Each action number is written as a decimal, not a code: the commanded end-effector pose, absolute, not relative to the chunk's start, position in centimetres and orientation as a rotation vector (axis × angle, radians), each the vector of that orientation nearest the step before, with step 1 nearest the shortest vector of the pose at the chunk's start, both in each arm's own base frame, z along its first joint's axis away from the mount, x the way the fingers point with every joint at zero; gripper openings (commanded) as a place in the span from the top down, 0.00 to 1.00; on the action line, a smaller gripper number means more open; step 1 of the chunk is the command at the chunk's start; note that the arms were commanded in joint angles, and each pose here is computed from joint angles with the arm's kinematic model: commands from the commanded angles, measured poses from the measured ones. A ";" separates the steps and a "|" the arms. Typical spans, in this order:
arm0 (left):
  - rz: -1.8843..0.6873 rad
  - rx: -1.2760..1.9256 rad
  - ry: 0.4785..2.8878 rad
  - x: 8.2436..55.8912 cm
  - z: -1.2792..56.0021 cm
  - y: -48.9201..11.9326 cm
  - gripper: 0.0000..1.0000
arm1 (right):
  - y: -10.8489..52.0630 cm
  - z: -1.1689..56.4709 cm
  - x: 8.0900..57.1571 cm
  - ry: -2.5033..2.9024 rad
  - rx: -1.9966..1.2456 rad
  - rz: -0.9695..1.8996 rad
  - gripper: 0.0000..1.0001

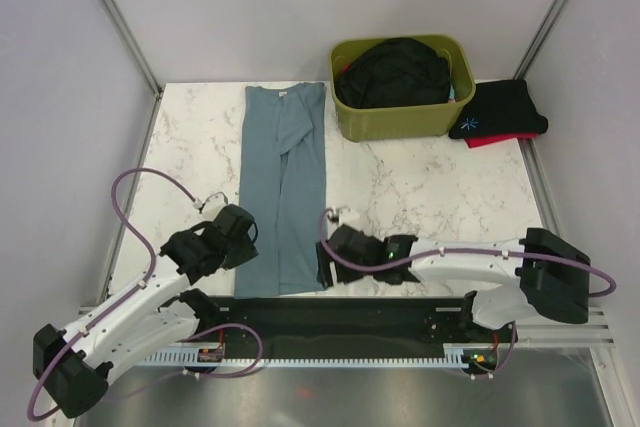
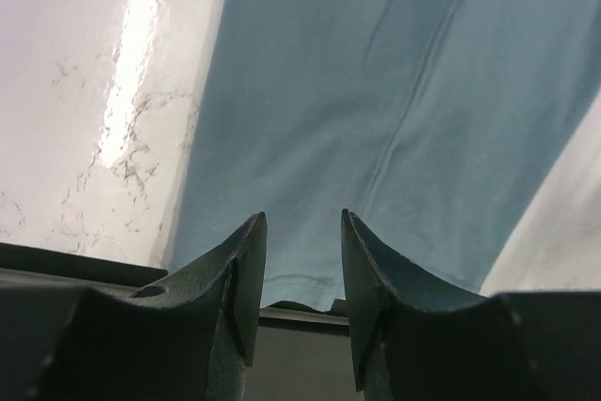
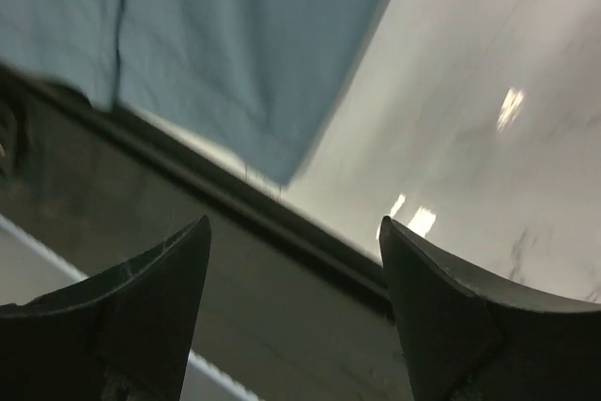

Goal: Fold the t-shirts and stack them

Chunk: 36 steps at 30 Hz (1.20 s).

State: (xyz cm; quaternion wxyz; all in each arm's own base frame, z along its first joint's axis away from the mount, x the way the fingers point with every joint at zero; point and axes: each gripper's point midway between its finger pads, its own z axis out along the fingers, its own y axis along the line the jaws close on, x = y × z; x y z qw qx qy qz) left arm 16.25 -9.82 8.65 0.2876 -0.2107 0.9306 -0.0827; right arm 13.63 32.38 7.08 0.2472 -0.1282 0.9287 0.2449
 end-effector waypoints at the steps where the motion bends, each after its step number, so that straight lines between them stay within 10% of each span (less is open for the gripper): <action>1: -0.162 -0.692 2.476 15.5 7.1 -9.1 0.54 | 31.2 7.9 9.8 2.569 -0.282 0.687 0.20; 20: -0.318 -0.723 2.360 15.0 7.8 -9.1 0.53 | 34.7 1.2 10.5 2.646 -0.150 0.888 0.33; 36: -0.321 -0.656 2.399 15.1 7.4 -9.8 0.54 | 27.7 -1.8 11.4 2.705 -0.029 0.653 1.00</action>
